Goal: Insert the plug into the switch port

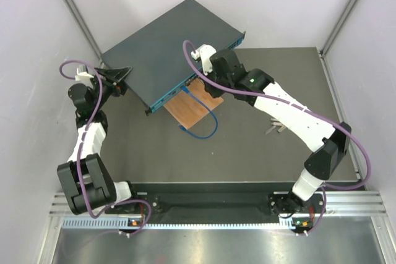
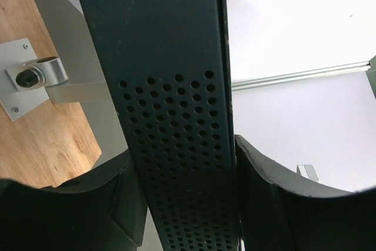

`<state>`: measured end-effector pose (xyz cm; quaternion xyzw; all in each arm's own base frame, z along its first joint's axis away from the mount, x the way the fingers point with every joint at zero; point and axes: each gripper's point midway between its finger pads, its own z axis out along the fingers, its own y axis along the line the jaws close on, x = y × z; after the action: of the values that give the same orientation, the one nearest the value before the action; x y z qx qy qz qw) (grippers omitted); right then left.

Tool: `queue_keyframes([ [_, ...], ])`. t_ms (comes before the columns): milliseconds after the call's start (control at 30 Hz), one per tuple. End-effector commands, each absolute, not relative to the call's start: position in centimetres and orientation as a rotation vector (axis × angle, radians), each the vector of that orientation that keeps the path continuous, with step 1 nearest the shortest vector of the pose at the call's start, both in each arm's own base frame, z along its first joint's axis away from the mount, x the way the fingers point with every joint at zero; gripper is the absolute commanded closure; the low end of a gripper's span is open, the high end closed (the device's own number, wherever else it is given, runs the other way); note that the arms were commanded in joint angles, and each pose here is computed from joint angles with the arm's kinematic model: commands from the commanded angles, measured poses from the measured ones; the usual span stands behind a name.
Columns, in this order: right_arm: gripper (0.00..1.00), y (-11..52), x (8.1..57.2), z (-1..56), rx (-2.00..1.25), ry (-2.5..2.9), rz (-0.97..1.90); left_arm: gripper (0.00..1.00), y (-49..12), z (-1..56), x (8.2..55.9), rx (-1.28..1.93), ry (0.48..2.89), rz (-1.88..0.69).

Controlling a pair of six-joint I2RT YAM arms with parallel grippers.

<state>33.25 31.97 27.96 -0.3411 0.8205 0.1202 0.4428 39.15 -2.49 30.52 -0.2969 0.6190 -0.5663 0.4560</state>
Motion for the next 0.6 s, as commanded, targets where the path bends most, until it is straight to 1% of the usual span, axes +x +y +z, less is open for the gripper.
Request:
queue_keyframes([
  [0,1.00,33.2,33.1,30.1,-0.820,1.991,0.347,1.00,-6.4,30.2,37.8,-0.545,1.609,-1.409],
  [567,1.00,32.1,32.7,30.0,-0.822,1.993,0.323,1.00,-7.9,29.4,36.1,-0.605,1.640,-1.468],
])
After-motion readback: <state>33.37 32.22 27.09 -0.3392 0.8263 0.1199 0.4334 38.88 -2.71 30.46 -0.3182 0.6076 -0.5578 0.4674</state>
